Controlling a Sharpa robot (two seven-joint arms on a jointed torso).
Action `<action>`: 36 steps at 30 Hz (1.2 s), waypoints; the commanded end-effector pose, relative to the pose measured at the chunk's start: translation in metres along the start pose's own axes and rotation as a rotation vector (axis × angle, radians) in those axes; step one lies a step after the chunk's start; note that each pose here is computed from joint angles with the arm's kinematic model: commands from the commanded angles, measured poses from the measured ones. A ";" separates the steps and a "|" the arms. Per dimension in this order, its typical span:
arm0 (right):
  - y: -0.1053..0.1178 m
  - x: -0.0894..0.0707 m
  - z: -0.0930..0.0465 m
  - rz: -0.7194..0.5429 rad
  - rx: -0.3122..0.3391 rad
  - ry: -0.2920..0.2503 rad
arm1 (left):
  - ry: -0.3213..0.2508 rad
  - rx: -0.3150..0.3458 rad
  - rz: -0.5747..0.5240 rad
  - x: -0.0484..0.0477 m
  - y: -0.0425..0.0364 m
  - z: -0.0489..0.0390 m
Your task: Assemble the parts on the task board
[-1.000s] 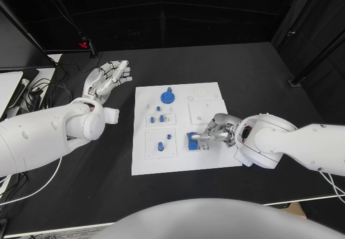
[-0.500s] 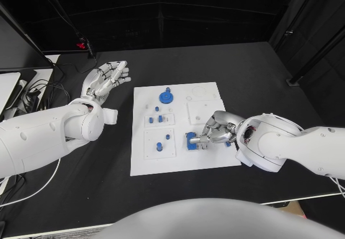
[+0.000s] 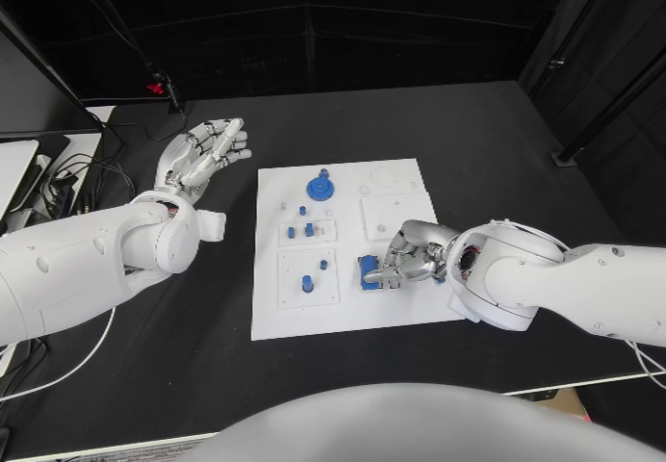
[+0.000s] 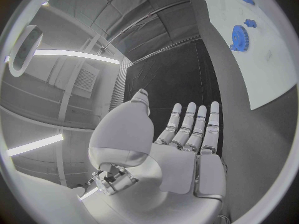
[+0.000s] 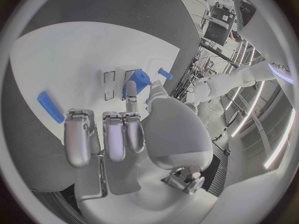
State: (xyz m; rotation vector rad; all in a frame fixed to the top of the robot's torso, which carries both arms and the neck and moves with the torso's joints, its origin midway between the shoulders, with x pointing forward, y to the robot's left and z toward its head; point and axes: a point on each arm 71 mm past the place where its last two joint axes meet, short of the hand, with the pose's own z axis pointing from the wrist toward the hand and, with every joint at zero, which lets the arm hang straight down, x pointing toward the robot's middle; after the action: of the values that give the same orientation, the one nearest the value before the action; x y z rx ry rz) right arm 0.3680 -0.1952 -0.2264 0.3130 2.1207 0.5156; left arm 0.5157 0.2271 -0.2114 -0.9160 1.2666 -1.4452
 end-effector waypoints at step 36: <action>-0.002 0.002 0.006 -0.105 0.025 0.018 | 0.008 0.030 -0.007 0.0007 -0.0023 0.0007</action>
State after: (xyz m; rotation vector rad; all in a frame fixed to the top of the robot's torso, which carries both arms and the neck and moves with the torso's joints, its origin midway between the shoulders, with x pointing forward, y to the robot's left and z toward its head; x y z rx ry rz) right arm 0.3725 -0.1957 -0.2314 0.2335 2.1428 0.4352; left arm 0.5159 0.2276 -0.2119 -0.9168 1.2671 -1.4444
